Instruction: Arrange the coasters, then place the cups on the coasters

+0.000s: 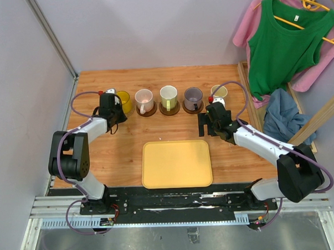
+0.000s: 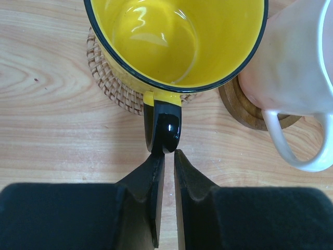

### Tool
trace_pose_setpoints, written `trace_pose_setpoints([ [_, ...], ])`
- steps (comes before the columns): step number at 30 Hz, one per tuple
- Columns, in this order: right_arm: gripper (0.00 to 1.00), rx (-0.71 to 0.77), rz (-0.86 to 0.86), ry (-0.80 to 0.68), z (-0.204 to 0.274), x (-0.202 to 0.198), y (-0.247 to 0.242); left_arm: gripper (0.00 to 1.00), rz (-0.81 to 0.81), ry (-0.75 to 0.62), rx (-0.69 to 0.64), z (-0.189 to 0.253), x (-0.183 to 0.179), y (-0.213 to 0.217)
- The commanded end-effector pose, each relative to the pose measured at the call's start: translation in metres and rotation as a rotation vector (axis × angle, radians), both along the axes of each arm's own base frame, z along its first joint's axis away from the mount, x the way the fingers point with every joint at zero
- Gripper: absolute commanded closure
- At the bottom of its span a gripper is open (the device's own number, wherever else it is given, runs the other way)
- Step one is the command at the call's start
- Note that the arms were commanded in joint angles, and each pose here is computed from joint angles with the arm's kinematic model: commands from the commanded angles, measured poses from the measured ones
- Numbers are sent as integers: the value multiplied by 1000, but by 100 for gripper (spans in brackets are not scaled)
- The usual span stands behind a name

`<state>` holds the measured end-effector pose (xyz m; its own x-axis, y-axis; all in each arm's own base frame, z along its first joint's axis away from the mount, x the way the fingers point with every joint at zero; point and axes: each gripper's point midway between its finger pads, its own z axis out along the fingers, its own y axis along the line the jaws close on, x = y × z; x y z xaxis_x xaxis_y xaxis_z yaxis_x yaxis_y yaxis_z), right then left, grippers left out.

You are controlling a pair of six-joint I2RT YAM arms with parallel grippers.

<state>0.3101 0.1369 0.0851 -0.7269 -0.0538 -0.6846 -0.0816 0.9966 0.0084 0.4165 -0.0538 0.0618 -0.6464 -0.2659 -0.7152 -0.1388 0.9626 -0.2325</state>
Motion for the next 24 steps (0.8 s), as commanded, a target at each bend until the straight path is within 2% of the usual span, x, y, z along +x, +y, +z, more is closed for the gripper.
trace_pose_setpoints([
  [1, 2, -13, -29, 1, 1, 6, -6, 83, 8, -28, 32, 9, 11, 5],
  [7, 2, -11, -28, 1, 1, 6, -5, 83, -21, -9, 10, 12, -2, -1],
  [12, 2, -9, -26, -1, 2, 7, -4, 80, -50, -46, -29, 33, -18, -7],
  [14, 2, -6, -23, 0, 2, 8, -3, 75, -37, -83, -26, 49, -19, -5],
  [16, 2, -3, -19, 1, 2, 8, -2, 58, -18, -119, -13, 67, -18, 0],
  [18, 2, 3, -18, 2, 2, 8, -1, 49, 7, -145, 14, 79, -16, 6],
  [24, 2, 11, -16, -3, 3, 8, 0, 46, 48, -131, 75, 73, 2, 18],
])
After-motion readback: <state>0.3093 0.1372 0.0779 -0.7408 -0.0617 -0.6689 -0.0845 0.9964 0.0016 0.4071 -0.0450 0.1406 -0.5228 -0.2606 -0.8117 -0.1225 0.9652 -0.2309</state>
